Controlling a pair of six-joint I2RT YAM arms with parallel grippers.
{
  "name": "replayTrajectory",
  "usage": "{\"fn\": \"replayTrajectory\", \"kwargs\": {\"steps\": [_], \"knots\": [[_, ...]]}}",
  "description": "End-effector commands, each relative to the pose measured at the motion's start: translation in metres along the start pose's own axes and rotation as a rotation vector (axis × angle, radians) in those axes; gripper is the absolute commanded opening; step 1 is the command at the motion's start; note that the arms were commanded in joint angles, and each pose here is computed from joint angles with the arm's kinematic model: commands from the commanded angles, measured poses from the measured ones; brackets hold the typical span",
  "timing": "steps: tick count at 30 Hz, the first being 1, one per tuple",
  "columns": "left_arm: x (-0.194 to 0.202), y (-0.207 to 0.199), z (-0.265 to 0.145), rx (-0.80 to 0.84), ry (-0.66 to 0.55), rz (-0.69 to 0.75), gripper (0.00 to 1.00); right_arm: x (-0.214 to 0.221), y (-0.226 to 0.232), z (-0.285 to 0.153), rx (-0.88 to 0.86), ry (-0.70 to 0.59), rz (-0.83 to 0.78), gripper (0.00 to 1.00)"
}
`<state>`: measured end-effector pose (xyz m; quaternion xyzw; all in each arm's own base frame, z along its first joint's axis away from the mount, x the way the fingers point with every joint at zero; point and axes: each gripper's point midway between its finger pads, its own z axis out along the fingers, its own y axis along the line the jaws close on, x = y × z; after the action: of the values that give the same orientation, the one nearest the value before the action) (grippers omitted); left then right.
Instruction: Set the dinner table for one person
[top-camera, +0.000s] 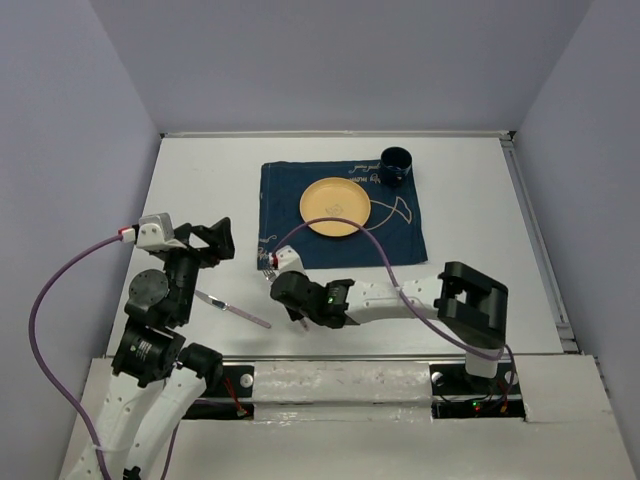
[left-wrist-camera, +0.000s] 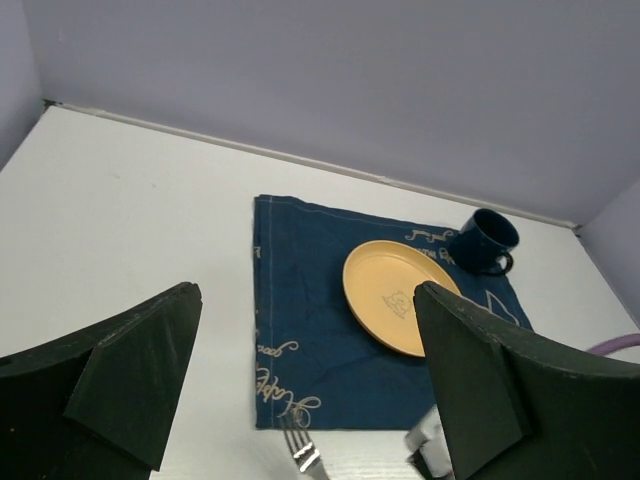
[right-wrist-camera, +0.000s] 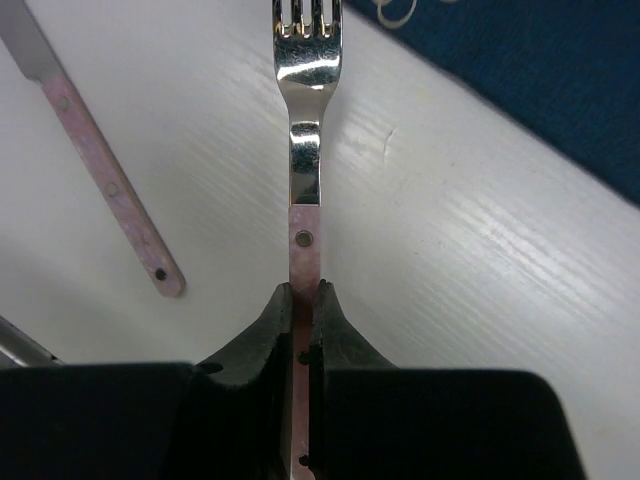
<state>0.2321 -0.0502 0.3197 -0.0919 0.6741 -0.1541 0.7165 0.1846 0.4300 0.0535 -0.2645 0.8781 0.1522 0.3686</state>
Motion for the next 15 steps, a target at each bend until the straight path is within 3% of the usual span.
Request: {"fn": "replayTrajectory", "kwargs": {"steps": [1, 8, 15], "knots": [[-0.029, 0.012, 0.002, -0.095, -0.092, 0.012, 0.99, -0.081, 0.0, -0.028, -0.025, -0.241, 0.115, 0.0], [-0.021, 0.012, 0.009, -0.097, -0.092, 0.012, 0.99, -0.158, -0.051, -0.003, 0.048, -0.362, 0.231, 0.0], [-0.029, 0.003, 0.0, -0.022, -0.123, -0.016, 0.99, -0.204, -0.077, 0.027, 0.181, -0.435, 0.317, 0.0]]}}
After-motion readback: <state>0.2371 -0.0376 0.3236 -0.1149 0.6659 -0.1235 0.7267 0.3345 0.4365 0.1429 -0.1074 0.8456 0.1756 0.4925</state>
